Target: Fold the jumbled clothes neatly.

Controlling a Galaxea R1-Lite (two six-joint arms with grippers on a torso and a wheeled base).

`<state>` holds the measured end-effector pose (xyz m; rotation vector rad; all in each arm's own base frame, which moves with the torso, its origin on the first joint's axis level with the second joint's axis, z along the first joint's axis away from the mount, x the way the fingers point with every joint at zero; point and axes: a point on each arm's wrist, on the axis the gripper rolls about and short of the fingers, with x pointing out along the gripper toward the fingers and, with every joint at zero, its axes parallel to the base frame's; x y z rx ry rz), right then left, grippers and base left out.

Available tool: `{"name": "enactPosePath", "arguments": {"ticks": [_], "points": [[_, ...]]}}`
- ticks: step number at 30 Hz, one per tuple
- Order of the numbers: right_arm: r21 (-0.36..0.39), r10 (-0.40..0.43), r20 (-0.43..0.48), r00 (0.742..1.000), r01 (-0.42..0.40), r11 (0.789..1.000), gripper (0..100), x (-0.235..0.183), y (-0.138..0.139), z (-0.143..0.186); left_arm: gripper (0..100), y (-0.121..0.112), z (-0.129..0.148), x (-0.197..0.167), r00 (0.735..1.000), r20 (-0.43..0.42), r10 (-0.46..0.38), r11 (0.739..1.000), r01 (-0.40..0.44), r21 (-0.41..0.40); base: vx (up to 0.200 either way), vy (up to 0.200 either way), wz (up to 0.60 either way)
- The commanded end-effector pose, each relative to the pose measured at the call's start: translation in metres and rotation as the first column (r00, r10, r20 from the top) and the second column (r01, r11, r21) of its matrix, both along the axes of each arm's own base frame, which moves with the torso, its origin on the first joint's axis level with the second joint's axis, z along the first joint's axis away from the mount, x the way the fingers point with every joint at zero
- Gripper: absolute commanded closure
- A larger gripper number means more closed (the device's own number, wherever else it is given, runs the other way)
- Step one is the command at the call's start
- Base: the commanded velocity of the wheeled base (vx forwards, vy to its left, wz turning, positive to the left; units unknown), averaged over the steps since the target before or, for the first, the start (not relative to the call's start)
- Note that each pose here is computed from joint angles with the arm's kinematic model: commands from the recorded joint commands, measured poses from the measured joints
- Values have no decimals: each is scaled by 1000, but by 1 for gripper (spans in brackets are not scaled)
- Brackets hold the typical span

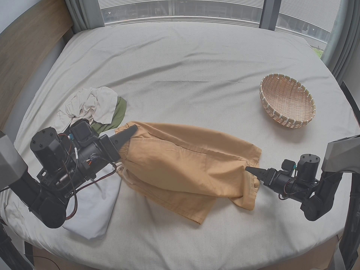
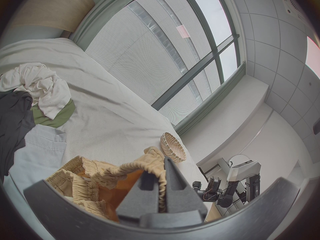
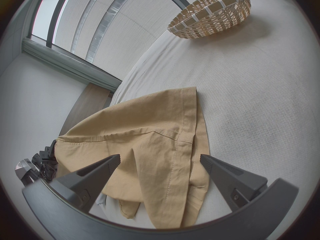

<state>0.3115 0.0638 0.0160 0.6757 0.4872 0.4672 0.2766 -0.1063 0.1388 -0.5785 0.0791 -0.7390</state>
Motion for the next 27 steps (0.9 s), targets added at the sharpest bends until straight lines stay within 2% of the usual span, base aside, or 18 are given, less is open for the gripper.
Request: {"name": "enactPosePath", "arguments": {"ticks": [1, 5, 7, 8, 19, 27], "points": [[0, 2, -5, 1000, -2, 1000, 0, 6, 2, -6, 100, 0, 0, 0, 1000, -1, 0, 1000, 0, 1, 0, 0, 0], [-5, -13, -8, 1000, 13, 1000, 0, 14, 3, -15, 100, 0, 0, 0, 1000, 0, 1, 1000, -1, 2, 0, 0, 0], [-6, -47, 7, 999, 47, 999, 0, 24, 5, -19, 100, 0, -1, 0, 1000, -2, 1, 1000, -1, 2, 0, 0, 0], [-4, -52, 12, 999, 52, 999, 100, 26, 6, -19, 100, 1, -1, -1, 1000, -3, 1, 1000, -1, 3, 0, 0, 0], [38, -64, 8, 998, 64, 997, 100, 31, 7, -17, 100, 0, -3, 0, 1000, -9, 2, 1000, -1, 5, 0, 0, 0], [46, -77, 41, 996, 75, 996, 100, 16, 0, 5, 100, 1, -2, 0, 1000, -6, 6, 1000, -6, 5, 0, 0, 0]]}}
